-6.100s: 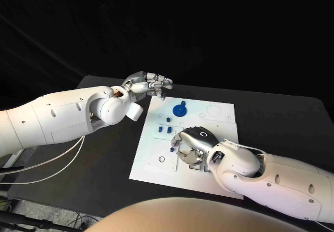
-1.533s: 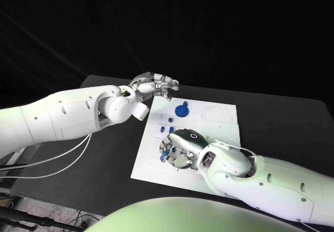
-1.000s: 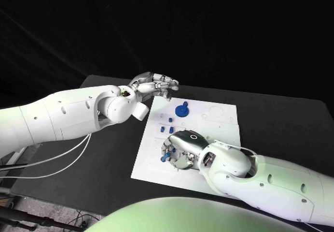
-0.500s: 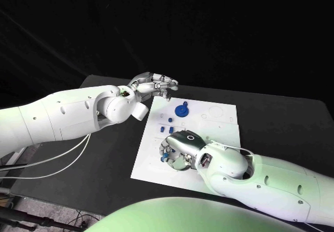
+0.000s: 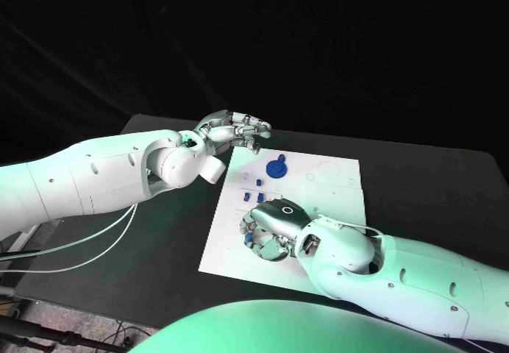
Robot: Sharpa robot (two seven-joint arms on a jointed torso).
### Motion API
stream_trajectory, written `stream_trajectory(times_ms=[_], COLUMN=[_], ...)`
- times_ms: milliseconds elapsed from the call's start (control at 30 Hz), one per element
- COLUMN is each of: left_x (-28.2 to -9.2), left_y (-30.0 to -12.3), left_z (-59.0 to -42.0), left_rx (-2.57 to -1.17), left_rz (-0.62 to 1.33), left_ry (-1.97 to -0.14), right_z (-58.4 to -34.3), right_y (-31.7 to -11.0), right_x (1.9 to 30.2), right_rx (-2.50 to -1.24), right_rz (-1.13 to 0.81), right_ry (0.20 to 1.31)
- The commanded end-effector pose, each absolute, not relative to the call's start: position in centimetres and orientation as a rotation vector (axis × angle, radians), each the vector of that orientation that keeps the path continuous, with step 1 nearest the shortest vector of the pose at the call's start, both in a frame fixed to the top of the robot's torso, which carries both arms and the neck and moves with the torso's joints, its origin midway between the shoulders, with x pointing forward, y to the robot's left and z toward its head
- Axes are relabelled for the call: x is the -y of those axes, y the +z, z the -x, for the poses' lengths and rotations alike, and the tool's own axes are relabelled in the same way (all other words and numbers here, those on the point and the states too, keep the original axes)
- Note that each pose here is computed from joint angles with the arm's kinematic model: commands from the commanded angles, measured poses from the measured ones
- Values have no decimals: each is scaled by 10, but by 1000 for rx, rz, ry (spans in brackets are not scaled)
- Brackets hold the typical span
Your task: Assemble the parts on the task board
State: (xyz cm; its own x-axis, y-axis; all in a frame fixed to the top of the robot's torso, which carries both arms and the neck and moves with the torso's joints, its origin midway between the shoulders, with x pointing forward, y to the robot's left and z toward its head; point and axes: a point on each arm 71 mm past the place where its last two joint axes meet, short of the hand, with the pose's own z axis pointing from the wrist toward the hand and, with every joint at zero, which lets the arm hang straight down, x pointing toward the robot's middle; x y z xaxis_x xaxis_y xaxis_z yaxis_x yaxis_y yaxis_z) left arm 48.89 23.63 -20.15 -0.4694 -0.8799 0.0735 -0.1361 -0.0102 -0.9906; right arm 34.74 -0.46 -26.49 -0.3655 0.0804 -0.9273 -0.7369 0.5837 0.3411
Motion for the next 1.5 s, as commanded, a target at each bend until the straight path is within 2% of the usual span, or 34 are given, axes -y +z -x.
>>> stream_trajectory(times_ms=[33, 333, 433, 533, 600, 633, 767, 867, 967, 1233, 1500], left_x=[-234, -235, -236, -237, -238, -239, -241, -241, -241, -240, -241], left_y=[-201, -201, -201, -201, -202, -202, -202, -203, -203, -203, -204], left_z=[-488, -488, -488, -488, -488, -488, -487, -486, -486, -485, -484], left_rx=[-1659, -1658, -1657, -1657, -1657, -1657, -1655, -1653, -1652, -1653, -1656], left_rz=[1060, 1061, 1062, 1063, 1065, 1065, 1068, 1068, 1066, 1062, 1064], left_ry=[-1560, -1557, -1556, -1552, -1548, -1548, -1539, -1538, -1537, -1538, -1535], right_z=[-347, -345, -349, -360, -370, -371, -384, -383, -375, -354, -344], right_y=[-264, -252, -241, -230, -225, -224, -220, -220, -222, -240, -257], right_x=[6, 26, 45, 75, 101, 104, 161, 197, 217, 232, 219], right_rx=[-1726, -1655, -1651, -1702, -1763, -1769, -1869, -1906, -1913, -1919, -1947], right_rz=[543, 452, 359, 210, 93, 81, -104, -167, -175, -172, -181], right_ry=[938, 996, 1029, 1029, 993, 989, 864, 758, 678, 552, 538])
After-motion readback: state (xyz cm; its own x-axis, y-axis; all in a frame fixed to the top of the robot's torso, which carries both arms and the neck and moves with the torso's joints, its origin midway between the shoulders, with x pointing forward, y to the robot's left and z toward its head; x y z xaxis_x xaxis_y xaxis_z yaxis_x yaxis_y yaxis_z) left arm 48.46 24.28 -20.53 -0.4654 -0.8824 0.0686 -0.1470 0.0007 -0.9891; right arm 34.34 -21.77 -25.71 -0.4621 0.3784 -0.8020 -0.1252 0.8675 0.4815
